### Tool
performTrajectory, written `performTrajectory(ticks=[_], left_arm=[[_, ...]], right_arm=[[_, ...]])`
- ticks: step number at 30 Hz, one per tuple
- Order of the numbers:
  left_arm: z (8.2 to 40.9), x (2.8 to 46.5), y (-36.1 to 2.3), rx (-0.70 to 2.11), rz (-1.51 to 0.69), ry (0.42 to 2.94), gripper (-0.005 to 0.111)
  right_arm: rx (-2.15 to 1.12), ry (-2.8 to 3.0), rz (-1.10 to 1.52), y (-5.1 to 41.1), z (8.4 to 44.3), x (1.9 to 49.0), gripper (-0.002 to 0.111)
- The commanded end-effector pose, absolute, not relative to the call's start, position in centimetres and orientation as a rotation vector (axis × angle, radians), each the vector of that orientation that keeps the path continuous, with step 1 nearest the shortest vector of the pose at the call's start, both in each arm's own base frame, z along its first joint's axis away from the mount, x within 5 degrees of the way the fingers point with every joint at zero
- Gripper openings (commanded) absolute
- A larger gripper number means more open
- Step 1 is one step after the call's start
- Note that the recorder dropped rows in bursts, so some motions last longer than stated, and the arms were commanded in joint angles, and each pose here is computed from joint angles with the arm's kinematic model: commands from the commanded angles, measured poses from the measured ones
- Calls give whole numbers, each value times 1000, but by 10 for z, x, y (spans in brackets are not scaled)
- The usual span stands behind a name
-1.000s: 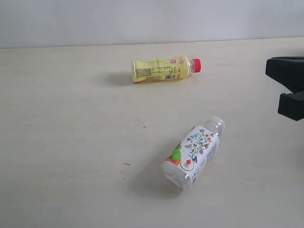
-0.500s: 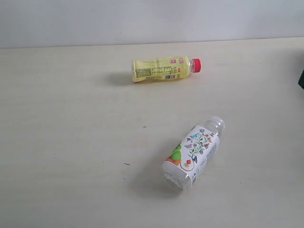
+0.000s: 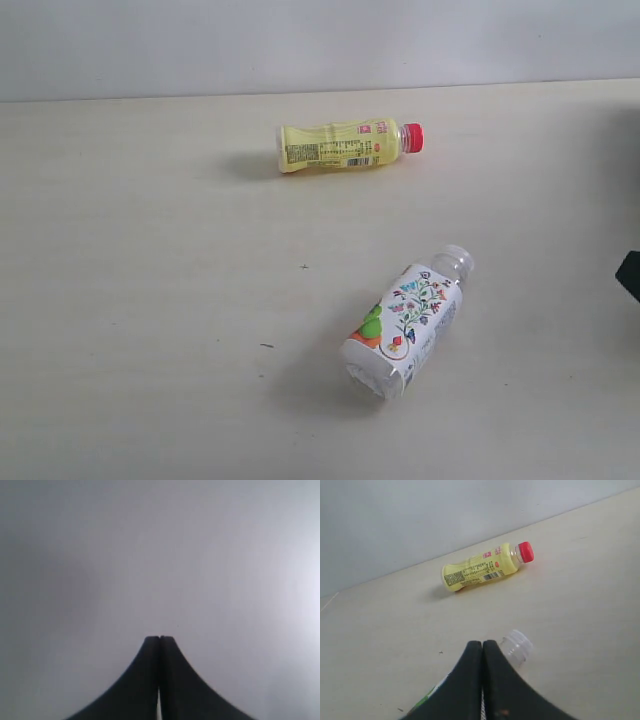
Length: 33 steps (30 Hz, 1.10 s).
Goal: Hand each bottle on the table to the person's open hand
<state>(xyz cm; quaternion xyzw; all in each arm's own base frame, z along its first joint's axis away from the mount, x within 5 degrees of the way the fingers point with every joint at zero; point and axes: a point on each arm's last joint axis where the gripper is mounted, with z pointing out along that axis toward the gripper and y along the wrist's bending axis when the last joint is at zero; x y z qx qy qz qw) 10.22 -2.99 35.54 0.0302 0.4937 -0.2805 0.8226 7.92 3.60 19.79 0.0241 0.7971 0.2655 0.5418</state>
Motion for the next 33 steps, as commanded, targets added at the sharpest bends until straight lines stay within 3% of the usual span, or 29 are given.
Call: performTrajectory(ticks=[1, 5, 9, 13, 17, 21, 24, 26, 28, 30, 33], left_arm=[[378, 172, -50, 280, -645, 1253, 0], [380, 241, -66, 442, -707, 1488, 0], [356, 289, -94, 664, -716, 1730, 0], [327, 305, -138, 814, -753, 1801, 0], [304, 303, -186, 976, -610, 1762, 0], [295, 307, -209, 1136, -86, 1611, 0], [291, 319, -197, 1051, 545, 1598, 0], [288, 325, -174, 943, 942, 1673, 0], [284, 324, -158, 859, 1142, 1872, 0], [276, 315, -156, 810, 1041, 2200, 0], [271, 295, -182, 870, 516, 2599, 0]], right_arm=[[80, 1891, 639, 35, 197, 79, 0], [81, 1889, 637, 35, 197, 79, 0], [84, 1887, 634, 35, 197, 79, 0], [84, 1885, 631, 35, 197, 79, 0], [84, 1885, 631, 35, 197, 79, 0], [84, 1885, 631, 35, 197, 79, 0], [82, 1885, 630, 35, 197, 79, 0], [82, 1885, 630, 35, 197, 79, 0], [82, 1885, 630, 35, 197, 79, 0], [82, 1885, 630, 35, 197, 79, 0], [82, 1885, 630, 35, 197, 79, 0]])
